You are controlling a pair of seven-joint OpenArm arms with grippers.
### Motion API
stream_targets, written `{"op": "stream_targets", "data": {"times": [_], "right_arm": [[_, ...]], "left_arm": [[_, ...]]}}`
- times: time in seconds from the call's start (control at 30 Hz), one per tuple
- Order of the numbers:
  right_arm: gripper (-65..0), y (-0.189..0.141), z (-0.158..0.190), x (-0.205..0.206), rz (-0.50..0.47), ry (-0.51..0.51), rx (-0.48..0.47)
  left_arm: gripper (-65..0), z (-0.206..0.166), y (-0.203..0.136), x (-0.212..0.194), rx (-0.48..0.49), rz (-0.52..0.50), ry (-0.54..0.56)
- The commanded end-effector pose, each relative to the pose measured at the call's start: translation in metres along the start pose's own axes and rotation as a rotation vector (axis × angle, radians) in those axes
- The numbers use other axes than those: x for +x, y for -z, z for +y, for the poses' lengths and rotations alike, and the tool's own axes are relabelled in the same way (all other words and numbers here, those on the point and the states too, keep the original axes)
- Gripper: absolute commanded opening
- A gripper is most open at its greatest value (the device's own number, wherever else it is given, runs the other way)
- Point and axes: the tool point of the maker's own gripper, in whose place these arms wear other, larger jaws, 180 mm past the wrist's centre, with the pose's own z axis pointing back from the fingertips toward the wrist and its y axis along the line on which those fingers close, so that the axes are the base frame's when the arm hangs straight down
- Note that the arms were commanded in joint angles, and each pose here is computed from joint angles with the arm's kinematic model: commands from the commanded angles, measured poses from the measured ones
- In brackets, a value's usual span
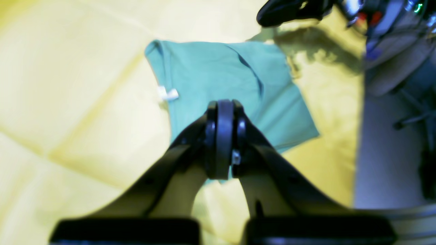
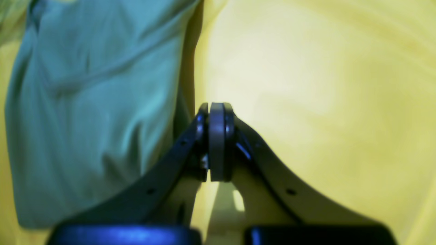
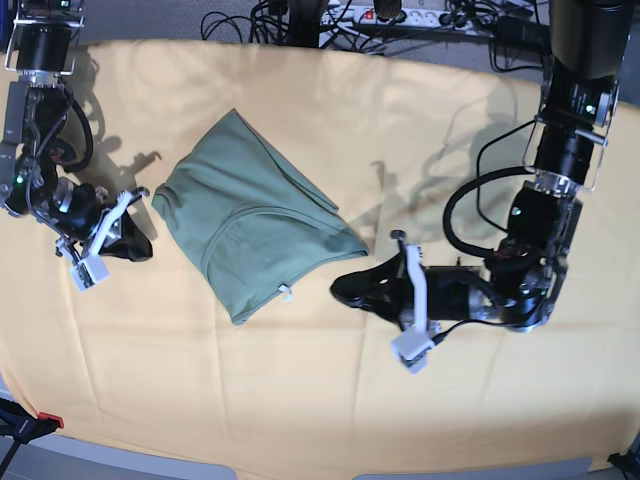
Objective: Fold the T-shirt properly
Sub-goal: 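Push the folded shirt's sides inward with both grippers to square it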
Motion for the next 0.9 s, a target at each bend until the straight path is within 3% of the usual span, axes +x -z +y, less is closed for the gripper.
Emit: {"op": "stream_targets", "data": {"times": [0.0,0.23,0.43,0.63,0.87], "right_arm": [[-65.0,-0.001,-0.007,0.014,-0.041,-0.005,-0.006],[-65.0,0.015,-0.007,-0.01,0.051,0.08,0.044],[-65.0,0.017,0.023,-0.028,0.125,0.162,0.174],[-65.0,0.002,0.055,-0.053,0.247,0.246,0.327],[-65.0,-0.028,0.08,-0.084,0.289,0.279,0.376]], "left_arm": [[-65.0,-0.004,-0.008,0.018,-0.022,-0.059,0.008],[-65.0,-0.008,-0.025,-0.013,-0.04,-0.05,-0.108],[-65.0,-0.018,-0.021,-0.035,-0.071,-0.038,-0.169],[-65.0,-0.014,-0.029,-0.041,-0.054,-0.011,-0.171],[-65.0,-0.012,-0.034,-0.044,-0.04,0.003,-0.171]]}}
